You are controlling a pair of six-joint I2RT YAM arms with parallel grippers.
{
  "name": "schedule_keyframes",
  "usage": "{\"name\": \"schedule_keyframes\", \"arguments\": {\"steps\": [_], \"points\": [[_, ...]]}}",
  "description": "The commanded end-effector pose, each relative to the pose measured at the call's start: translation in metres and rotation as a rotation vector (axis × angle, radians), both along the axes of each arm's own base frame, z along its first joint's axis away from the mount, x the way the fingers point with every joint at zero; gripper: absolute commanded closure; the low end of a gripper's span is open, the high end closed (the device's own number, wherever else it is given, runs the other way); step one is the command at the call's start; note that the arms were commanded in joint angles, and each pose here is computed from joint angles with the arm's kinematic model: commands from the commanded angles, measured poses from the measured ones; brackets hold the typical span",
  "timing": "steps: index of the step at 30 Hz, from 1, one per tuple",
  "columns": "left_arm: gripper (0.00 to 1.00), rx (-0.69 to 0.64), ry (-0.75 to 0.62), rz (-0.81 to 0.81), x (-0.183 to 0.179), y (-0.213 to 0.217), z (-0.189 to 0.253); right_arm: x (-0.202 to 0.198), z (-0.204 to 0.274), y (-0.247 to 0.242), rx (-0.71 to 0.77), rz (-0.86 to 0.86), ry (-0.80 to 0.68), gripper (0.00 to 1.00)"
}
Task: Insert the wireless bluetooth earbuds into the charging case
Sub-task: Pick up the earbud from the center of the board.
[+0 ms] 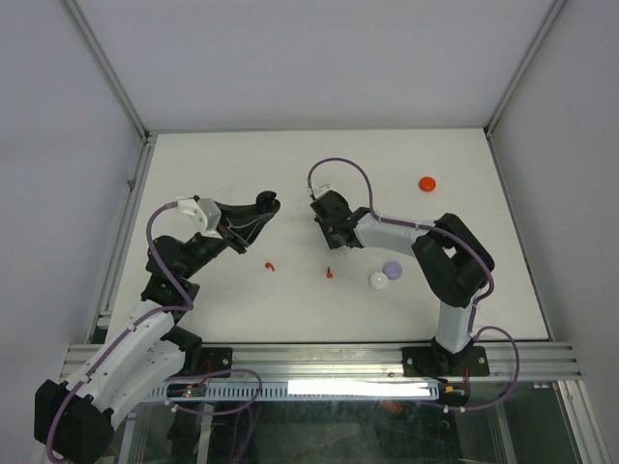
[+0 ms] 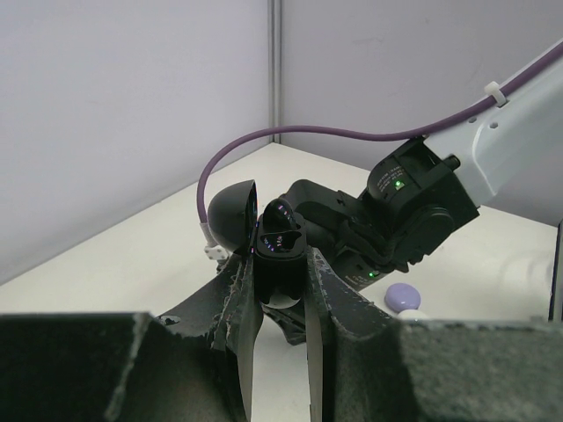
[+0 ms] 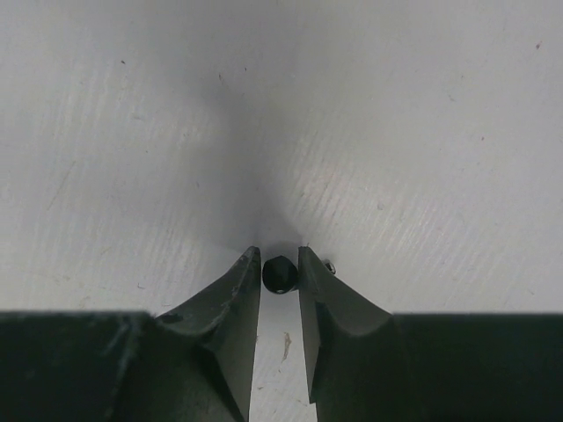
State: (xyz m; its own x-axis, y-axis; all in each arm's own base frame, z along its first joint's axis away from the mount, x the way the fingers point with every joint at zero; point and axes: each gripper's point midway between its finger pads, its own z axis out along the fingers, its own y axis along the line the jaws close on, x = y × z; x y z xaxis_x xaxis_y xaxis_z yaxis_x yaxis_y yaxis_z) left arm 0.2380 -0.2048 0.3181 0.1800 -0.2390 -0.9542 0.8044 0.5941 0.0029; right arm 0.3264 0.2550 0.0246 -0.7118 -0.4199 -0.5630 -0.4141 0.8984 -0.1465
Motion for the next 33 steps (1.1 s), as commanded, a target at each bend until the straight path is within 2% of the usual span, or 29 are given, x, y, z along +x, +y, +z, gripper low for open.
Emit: {"name": "schedule_keyframes", "arguments": {"steps": [1,6,10,19,22,27,33], "points": [[1.0,-0.023,-0.082,-0.003,-0.003,0.003,0.028,0.002,0.0,0.006,0.02,-0.001,0.017,0.75],[1.0,-0.019,-0.076,-0.013,-0.002,0.001,0.026,-0.001,0.012,0.005,0.053,-0.005,0.008,0.78],[1.0,-0.02,-0.07,-0.021,-0.002,0.0,0.025,-0.004,0.013,0.001,0.044,-0.001,0.016,0.7],[1.0,-0.016,-0.069,-0.028,-0.003,-0.002,0.024,-0.015,0.004,0.003,0.041,0.058,0.091,0.68],[1.0,-0.013,-0.068,-0.03,-0.002,-0.002,0.022,-0.018,-0.001,0.003,0.034,0.065,0.111,0.7],[1.0,-0.006,-0.068,-0.035,-0.002,-0.003,0.02,-0.02,-0.003,0.002,0.033,0.064,0.121,0.78],[1.0,0.007,-0.087,-0.033,-0.002,-0.003,0.019,-0.022,0.024,0.009,0.113,0.08,0.082,0.84]]}}
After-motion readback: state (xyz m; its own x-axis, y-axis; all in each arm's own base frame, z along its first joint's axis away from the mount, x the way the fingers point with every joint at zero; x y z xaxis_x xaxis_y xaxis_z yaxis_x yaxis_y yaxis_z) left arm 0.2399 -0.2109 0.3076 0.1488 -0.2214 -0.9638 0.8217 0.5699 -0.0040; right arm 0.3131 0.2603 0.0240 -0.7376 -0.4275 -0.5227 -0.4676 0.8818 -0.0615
